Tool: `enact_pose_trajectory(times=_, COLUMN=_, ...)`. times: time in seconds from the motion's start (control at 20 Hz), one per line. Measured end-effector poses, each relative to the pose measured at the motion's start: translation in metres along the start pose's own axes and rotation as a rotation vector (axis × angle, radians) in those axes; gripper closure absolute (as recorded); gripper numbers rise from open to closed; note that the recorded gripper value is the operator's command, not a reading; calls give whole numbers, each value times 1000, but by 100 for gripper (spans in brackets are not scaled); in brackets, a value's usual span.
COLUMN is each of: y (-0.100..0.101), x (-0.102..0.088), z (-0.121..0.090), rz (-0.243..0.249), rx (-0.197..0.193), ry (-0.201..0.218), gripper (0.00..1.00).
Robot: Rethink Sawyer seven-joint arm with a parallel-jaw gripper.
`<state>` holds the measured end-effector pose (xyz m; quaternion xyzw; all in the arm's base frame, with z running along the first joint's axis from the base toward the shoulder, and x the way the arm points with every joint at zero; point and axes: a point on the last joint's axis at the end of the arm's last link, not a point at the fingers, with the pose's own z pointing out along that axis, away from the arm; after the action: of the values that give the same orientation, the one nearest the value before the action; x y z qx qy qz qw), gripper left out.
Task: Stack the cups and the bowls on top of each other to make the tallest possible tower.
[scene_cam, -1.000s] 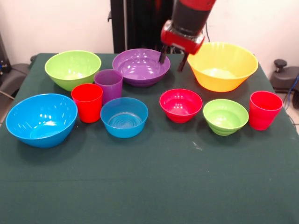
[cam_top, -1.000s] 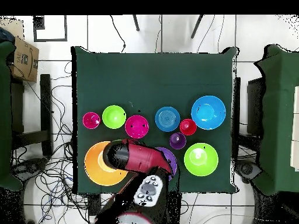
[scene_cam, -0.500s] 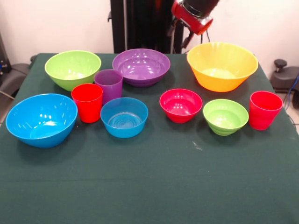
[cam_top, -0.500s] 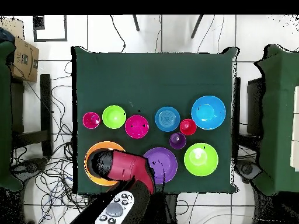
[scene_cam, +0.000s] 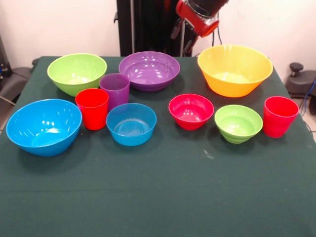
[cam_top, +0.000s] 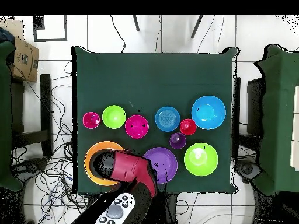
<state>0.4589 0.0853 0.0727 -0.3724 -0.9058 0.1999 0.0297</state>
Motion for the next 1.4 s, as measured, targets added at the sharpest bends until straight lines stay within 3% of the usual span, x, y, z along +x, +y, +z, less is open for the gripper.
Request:
enact_pose_trajectory(times=0.1, y=2, x=-6, z=7, rz=-2, rx=-19, ry=-52, gripper=0)
enact_pose_trajectory(times=0.25, y=5, x=-10, z=11, rz=-5, rx=-38, ry=-92, gripper=0)
enact_pose_trajectory(times=0.5, y=7, x=-22, z=21, rz=1, rx=-106, ry=-198, gripper=0)
enact_pose_trajectory(times=0.75, y=6, x=-29, z=29, rz=16, rx=-148, ry=-246, gripper=0)
enact_pose_trajectory(times=0.9, y=5, x=-30, z=35, rz=25, rx=-169, ry=-257, gripper=0)
enact_pose_trajectory(times=1.4, y=0, x=-21, z=51, rz=29, rx=-171, ry=-244, gripper=0)
